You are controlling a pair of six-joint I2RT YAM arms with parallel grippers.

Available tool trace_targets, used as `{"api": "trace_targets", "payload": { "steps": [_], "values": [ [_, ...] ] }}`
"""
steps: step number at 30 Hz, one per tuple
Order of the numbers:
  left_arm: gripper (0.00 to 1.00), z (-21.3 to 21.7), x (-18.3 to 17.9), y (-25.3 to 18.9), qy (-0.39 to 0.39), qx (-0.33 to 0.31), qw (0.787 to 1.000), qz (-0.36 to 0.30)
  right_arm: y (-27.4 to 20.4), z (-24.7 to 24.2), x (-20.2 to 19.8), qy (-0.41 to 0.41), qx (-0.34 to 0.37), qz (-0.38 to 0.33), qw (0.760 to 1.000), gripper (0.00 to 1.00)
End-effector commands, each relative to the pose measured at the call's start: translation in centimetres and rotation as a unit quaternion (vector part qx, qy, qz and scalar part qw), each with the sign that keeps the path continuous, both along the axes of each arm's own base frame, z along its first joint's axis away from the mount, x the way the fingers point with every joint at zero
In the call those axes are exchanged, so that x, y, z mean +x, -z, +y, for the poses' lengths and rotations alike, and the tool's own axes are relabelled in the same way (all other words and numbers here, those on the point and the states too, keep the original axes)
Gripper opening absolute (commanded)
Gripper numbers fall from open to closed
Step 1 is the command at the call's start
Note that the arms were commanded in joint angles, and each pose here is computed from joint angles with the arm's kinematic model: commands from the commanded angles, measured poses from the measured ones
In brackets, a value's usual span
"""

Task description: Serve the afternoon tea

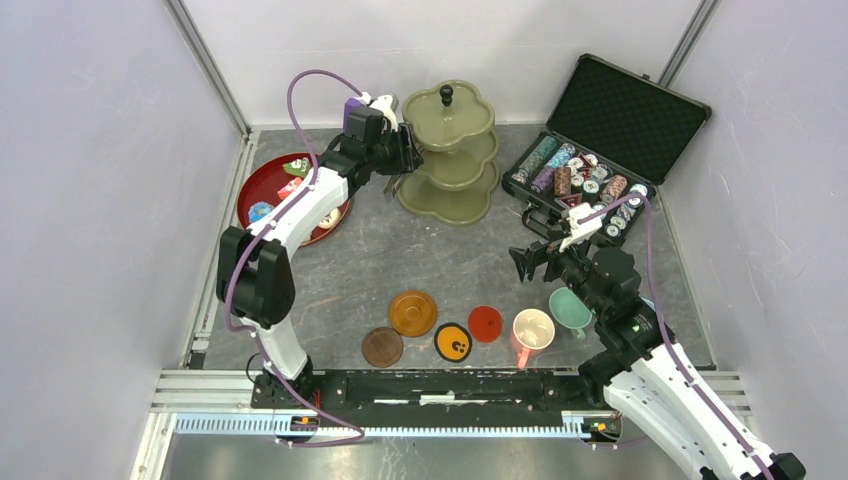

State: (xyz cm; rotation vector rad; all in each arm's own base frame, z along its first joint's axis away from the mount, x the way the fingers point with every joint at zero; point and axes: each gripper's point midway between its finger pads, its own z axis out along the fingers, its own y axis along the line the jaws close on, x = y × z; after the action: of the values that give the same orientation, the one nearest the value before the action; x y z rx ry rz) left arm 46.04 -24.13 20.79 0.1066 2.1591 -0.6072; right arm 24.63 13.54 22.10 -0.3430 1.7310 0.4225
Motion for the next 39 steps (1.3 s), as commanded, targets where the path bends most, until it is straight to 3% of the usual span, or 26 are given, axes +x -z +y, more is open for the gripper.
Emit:
{"api": "trace_targets", "payload": {
  "steps": [1,14,24,31,39],
  "values": [
    [0.59,-0.7,1.3,-3.1,-0.007,-0.022,0.999,-0.041,-1.4,-0.1,0.3,0.005,0.009,-0.018,1.0,0.98],
    [0.67,0.1,0.3,-3.6,-0.003,-0.004,0.999,-0.045,-1.4,0.1,0.3,0.001,0.011,-0.019,1.0,0.98],
    [0.63,1.7,-2.1,-4.2,-0.006,0.016,0.999,-0.047,-1.5,0.2,0.3,-0.001,0.012,-0.021,1.0,0.98],
    [0.62,5.1,-6.5,-4.5,-0.015,0.061,0.997,-0.045,-1.5,0.2,0.4,-0.001,0.016,-0.022,1.0,0.98],
    [0.61,12.8,-14.3,-3.3,-0.051,0.186,0.981,-0.03,-1.0,0.8,0.3,-0.016,0.014,-0.018,1.0,0.98]
  ]
}}
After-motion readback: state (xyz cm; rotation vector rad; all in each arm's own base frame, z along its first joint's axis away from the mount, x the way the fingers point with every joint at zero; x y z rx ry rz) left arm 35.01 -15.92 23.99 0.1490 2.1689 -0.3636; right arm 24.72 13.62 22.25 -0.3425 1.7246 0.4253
